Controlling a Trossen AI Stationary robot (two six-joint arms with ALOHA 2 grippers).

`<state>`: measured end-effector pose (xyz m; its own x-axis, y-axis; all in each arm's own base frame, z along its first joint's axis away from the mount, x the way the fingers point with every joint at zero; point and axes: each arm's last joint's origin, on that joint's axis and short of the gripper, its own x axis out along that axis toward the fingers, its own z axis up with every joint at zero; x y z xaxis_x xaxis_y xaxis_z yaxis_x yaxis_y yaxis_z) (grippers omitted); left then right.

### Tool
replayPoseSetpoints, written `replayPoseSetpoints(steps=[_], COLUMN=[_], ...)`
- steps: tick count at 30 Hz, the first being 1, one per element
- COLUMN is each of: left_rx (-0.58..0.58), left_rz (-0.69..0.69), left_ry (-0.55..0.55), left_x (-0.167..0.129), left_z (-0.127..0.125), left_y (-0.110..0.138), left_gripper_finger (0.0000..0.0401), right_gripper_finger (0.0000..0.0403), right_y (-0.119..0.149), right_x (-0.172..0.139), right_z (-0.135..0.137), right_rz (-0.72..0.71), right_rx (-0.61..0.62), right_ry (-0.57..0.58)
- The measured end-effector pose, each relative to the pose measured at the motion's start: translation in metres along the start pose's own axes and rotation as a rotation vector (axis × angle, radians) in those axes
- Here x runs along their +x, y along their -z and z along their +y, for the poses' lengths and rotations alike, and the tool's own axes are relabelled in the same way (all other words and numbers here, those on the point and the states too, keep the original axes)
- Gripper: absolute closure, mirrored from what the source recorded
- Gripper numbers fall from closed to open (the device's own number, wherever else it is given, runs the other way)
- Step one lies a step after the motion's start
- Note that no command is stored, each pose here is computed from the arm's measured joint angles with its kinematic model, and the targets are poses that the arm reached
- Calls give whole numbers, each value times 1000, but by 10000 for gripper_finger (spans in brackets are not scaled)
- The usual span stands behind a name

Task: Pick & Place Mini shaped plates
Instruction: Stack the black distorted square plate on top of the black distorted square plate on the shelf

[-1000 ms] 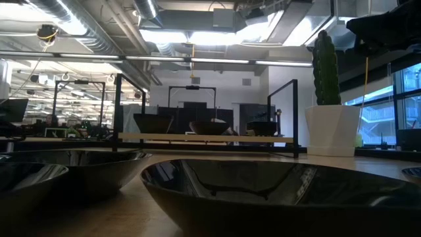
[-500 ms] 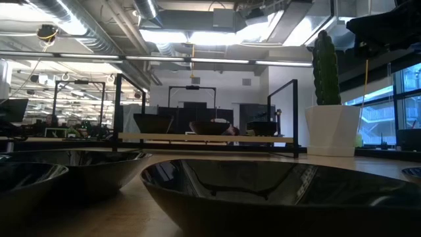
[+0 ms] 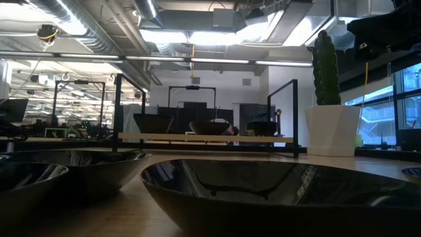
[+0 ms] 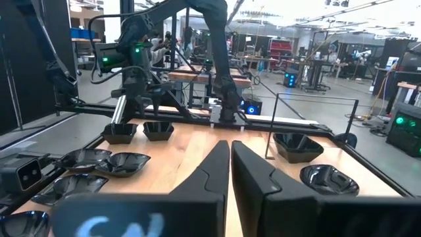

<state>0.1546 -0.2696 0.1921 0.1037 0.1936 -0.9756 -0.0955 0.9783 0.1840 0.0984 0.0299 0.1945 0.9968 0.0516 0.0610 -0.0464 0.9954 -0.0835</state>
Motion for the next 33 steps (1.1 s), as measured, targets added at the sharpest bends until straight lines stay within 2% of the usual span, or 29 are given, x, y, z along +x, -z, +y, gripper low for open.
replayPoseSetpoints(steps=[5, 13, 21, 33], left_rx=[31, 73, 67, 152], left_rz=[-49, -55, -77, -53], left_ry=[31, 44, 85, 34], left_x=[0, 1, 2, 19], left_z=[-4, -5, -11, -19], left_y=[-3, -3, -4, -4], left_gripper_finger=[233, 235, 235, 237], right_gripper_finger=[383, 383, 383, 383], right_y=[0, 0, 0, 0], right_x=[0, 0, 0, 0], right_z=[0, 0, 0, 0], right_rz=[0, 1, 1, 1], right_rx=[0, -4, 0, 0], right_ry=[0, 0, 0, 0])
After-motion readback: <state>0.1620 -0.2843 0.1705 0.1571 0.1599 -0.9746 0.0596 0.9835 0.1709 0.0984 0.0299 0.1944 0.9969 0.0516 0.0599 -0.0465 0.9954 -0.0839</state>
